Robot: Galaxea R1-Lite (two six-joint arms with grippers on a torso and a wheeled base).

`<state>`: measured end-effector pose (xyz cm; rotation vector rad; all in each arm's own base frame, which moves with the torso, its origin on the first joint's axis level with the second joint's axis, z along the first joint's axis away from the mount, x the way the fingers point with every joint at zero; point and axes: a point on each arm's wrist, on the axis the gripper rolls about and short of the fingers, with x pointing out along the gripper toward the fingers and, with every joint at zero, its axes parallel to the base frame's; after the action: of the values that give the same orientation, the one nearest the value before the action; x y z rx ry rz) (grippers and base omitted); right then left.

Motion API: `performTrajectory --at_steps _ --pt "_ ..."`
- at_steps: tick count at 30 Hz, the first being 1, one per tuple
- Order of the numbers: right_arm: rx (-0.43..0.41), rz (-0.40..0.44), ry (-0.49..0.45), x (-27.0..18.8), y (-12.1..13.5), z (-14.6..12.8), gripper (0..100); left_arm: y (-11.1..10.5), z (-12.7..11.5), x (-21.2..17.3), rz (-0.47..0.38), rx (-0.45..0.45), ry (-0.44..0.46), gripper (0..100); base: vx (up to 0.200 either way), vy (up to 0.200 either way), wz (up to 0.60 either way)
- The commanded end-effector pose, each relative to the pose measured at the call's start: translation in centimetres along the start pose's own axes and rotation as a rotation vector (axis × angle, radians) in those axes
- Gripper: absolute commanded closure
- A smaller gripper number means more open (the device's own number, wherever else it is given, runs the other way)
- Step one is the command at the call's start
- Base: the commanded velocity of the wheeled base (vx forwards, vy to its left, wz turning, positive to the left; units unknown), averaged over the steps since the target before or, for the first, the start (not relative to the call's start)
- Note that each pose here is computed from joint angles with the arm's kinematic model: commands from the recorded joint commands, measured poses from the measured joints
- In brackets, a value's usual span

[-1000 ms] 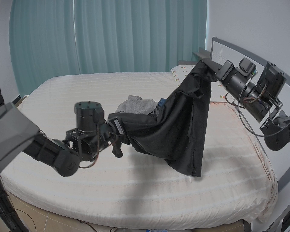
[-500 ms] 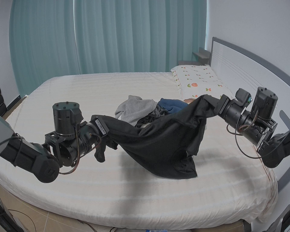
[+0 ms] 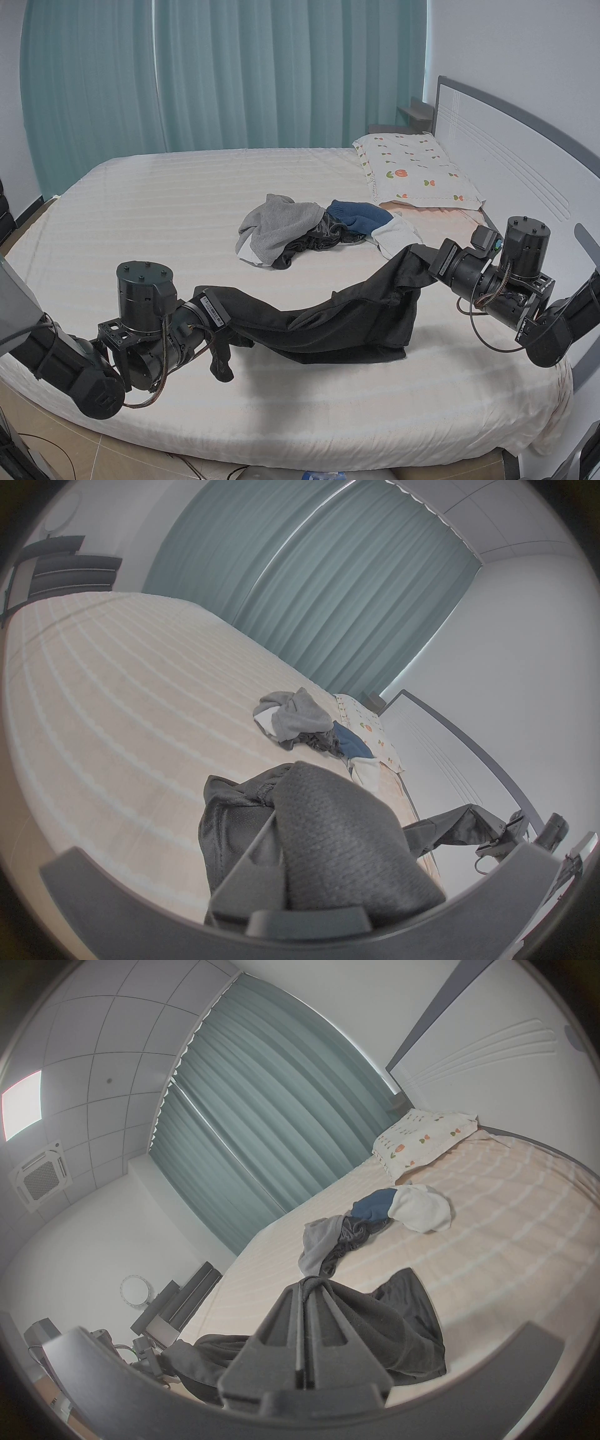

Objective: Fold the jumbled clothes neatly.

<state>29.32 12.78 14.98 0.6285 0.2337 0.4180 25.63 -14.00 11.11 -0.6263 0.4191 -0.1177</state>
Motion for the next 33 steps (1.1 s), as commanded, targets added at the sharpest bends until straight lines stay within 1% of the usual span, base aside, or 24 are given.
performTrajectory --at_steps 1,6,9,13,16,21,24,30,33 --pt "0.003 -0.023 0.021 0.3 -0.7 -0.7 100 0.3 -0.5 0.0 0.012 0.004 0.015 100 0.000 0.000 0.00" --pt "0.001 -0.022 0.026 0.1 -0.8 -1.0 100 0.3 -0.7 0.9 0.011 -0.002 0.005 100 0.000 0.000 0.00" --pt "0.000 -0.011 0.009 0.0 -0.7 -0.9 100 0.4 -1.0 1.4 0.006 -0.010 -0.004 100 0.000 0.000 0.00" --pt "-0.001 0.000 -0.010 -0.3 -0.8 -1.0 100 0.4 -0.8 1.6 -0.013 -0.037 -0.031 100 0.000 0.000 0.00" --pt "-0.003 -0.003 -0.024 -0.4 -0.7 -1.1 100 0.4 -0.7 1.5 -0.015 -0.042 -0.039 100 0.000 0.200 0.00" --pt "-0.004 -0.005 -0.056 -0.4 -0.5 -0.9 100 0.9 0.3 1.6 -0.002 -0.055 -0.067 100 0.000 0.200 0.00" --pt "-0.003 -0.001 -0.059 -0.3 -0.4 -1.0 100 1.0 0.6 1.6 0.005 -0.060 -0.079 100 0.000 0.200 0.00" --pt "-0.004 -0.020 -0.052 -0.1 -0.7 -1.4 100 1.1 0.7 1.3 0.006 -0.061 -0.082 100 0.000 0.200 0.00" --pt "0.000 -0.009 -0.059 0.0 -0.8 -1.5 100 1.1 1.0 1.0 0.005 -0.065 -0.091 100 0.000 0.200 0.00"
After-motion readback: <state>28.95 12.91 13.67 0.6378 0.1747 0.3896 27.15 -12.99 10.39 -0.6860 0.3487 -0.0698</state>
